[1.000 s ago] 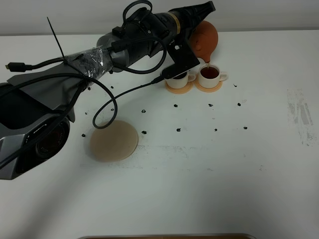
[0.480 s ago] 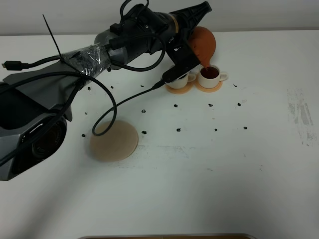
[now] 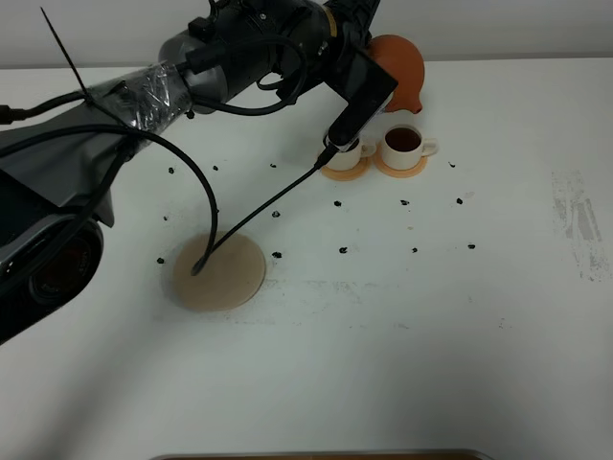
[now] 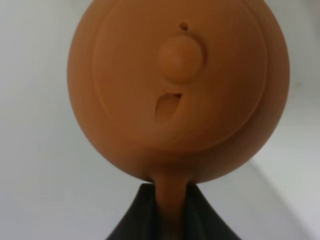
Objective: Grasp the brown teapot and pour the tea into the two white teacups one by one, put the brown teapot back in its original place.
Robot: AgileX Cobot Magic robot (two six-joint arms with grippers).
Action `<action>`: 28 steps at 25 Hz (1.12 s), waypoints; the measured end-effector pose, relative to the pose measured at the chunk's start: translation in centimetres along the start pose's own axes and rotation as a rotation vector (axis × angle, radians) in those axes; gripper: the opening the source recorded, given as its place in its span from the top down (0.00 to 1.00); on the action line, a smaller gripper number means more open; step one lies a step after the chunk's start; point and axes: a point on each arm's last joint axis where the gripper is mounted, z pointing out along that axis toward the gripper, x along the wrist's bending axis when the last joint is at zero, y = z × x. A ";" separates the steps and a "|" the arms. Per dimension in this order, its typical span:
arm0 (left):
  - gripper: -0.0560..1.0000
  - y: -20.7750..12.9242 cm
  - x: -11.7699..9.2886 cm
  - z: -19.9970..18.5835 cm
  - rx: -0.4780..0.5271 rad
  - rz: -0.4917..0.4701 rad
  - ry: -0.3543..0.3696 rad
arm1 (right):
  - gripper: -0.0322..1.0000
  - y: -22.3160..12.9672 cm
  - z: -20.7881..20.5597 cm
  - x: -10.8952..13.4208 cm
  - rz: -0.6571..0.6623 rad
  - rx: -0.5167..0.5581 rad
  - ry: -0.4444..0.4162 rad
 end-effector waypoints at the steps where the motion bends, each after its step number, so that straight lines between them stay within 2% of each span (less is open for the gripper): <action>1: 0.83 0.0 0.1 -0.5 -0.018 -0.048 -0.025 | 0.51 0.0 0.0 0.0 0.000 0.000 0.000; 3: 0.83 0.1 0.3 -1.6 -0.059 -0.156 -0.082 | 0.51 0.0 0.0 0.0 0.000 0.000 0.000; 8: 0.83 1.0 0.4 -4.0 -0.150 -0.498 -0.249 | 0.51 0.0 0.0 0.0 0.000 0.000 0.000; 13: 0.83 1.7 -0.9 -4.5 -0.134 -0.783 -0.393 | 0.51 0.0 0.0 0.0 0.000 0.000 0.000; 15: 0.83 2.2 -2.0 -4.1 -0.125 -0.849 -0.438 | 0.51 0.0 0.0 0.0 0.000 0.000 0.000; 20: 0.83 3.7 -5.0 -3.2 -0.121 -0.925 -0.524 | 0.51 0.0 0.0 0.0 0.000 0.000 0.000; 28: 0.83 4.7 -7.7 -2.1 -0.074 -1.102 -0.521 | 0.51 0.0 0.0 0.0 0.000 0.000 0.000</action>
